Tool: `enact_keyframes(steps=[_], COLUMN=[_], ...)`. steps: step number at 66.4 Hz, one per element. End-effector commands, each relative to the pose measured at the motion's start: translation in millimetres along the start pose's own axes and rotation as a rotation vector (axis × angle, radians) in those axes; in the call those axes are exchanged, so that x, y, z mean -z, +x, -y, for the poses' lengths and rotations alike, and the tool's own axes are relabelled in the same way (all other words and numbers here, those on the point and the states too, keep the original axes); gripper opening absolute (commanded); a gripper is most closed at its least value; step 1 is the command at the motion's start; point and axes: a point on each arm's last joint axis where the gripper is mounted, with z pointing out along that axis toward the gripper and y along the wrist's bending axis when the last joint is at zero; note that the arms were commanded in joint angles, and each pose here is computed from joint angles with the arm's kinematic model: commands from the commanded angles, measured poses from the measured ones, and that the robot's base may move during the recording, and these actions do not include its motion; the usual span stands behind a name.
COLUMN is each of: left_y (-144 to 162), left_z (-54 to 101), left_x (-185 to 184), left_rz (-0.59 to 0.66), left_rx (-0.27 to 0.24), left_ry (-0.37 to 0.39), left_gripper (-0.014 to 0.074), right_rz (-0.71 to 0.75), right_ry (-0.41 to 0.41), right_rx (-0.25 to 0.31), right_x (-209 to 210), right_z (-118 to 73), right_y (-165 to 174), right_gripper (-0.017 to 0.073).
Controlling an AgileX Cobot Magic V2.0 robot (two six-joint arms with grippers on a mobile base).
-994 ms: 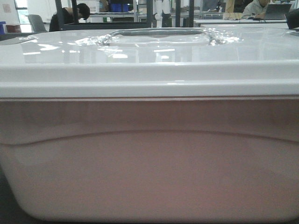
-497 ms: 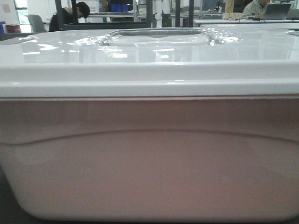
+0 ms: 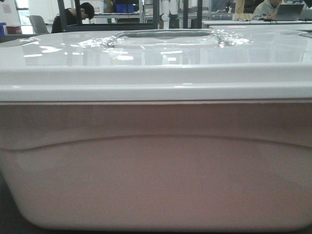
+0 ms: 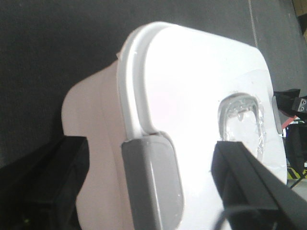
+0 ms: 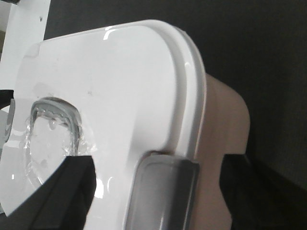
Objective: Grab white bin and place on right shelf
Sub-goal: 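Close both grippers on the white bin's end grips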
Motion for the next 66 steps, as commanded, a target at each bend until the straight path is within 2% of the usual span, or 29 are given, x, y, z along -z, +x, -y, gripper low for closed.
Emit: enact_keyframes(steps=[1, 5, 19, 28, 46, 60, 66], left_y=[1.1, 2.2, 17.6, 23.4, 22.2, 24.3, 23.5], left_z=[23.3, 23.9, 12.2, 9.8, 9.7, 19.9, 22.3], left_x=[7.9, 8.4, 0.0, -3.7, -4.1, -20.8, -25.9], left_rz=[-0.02, -0.02, -0.047, -0.05, -0.035, -0.07, -0.068], left_rx=[-0.012, -0.009, 0.059, 0.079, 0.059, 0.006, 0.008], left_ry=[0.114, 0.111, 0.106, 0.14, 0.138, 0.153, 0.163], left_gripper=[0.043, 0.043, 0.043, 0.043, 0.043, 0.043, 0.043], right_rz=[-0.051, -0.053, -0.064, -0.058, -0.079, -0.079, -0.08], right_ry=[-0.106, -0.107, -0.11, -0.122, -0.133, -0.133, -0.134], right_rx=[0.013, 0.004, -0.019, -0.027, -0.012, -0.011, -0.01], right_x=[8.5, 8.0, 5.5, 5.4, 1.7, 1.4, 1.4], right_z=[-18.3, -17.8, -15.3, -16.1, -20.2, -20.4, -20.5], right_y=[5.7, 7.0, 15.6, 15.2, 17.6, 17.5, 17.7], right_gripper=[0.0623, 0.0623, 0.0623, 0.0623, 0.0623, 0.0623, 0.0623])
